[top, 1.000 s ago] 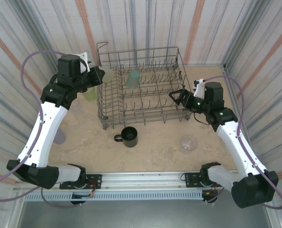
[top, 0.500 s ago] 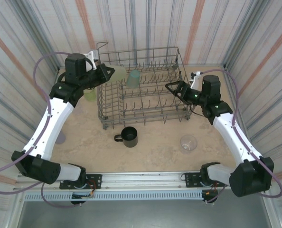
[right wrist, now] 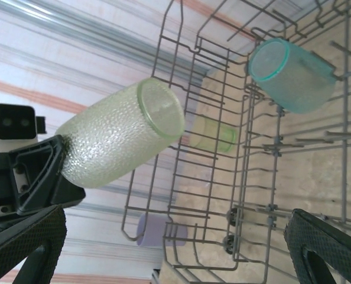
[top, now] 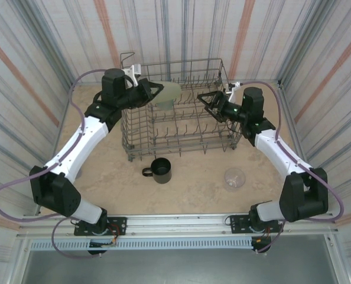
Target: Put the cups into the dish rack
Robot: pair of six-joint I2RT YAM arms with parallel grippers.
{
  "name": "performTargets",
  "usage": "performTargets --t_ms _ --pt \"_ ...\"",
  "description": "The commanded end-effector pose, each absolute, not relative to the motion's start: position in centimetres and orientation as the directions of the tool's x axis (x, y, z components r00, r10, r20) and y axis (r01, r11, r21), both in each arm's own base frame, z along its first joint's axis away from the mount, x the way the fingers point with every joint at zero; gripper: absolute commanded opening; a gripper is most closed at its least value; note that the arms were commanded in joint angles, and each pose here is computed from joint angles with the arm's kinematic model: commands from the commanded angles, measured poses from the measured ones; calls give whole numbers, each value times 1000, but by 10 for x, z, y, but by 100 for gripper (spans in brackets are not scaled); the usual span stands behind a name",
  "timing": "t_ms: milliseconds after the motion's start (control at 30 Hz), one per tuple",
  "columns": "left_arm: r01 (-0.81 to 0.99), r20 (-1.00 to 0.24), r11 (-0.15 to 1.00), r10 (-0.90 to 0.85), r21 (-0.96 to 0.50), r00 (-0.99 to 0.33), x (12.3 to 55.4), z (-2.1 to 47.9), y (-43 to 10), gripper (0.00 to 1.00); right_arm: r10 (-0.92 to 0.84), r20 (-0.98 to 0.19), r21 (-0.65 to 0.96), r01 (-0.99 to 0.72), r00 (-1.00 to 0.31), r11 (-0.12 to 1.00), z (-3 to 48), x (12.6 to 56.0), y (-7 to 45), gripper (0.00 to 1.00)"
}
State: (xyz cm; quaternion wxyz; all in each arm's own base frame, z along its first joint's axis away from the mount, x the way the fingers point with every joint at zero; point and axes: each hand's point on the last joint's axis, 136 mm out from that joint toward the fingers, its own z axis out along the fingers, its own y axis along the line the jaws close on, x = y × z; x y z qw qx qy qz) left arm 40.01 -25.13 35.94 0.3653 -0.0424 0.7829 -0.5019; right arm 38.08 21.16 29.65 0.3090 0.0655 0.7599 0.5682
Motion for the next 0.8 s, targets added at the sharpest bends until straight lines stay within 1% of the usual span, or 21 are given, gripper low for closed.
performTargets --t_ms 0,133,233,400,567,767 --pt "390 -537 383 -445 -838 -717 398 385 -271 0 451 -406 912 -320 -795 256 325 386 225 99" --pt "395 -498 306 -466 -866 -731 403 384 -283 0 468 -383 924 -320 -796 211 326 393 227 99" --pt "396 -471 255 -468 -882 -748 405 382 -291 0 496 -342 939 -302 -798 163 329 398 228 99" --pt "410 -466 222 -460 -885 -756 399 381 -301 0 522 -312 948 -297 -794 114 332 406 229 99" --pt "425 -460 183 -462 -886 -759 394 385 -307 0 543 -275 959 -269 -793 93 328 414 230 99" --pt "420 -446 162 -454 -893 -771 392 380 -314 0 561 -248 965 -251 -790 75 326 420 230 99"
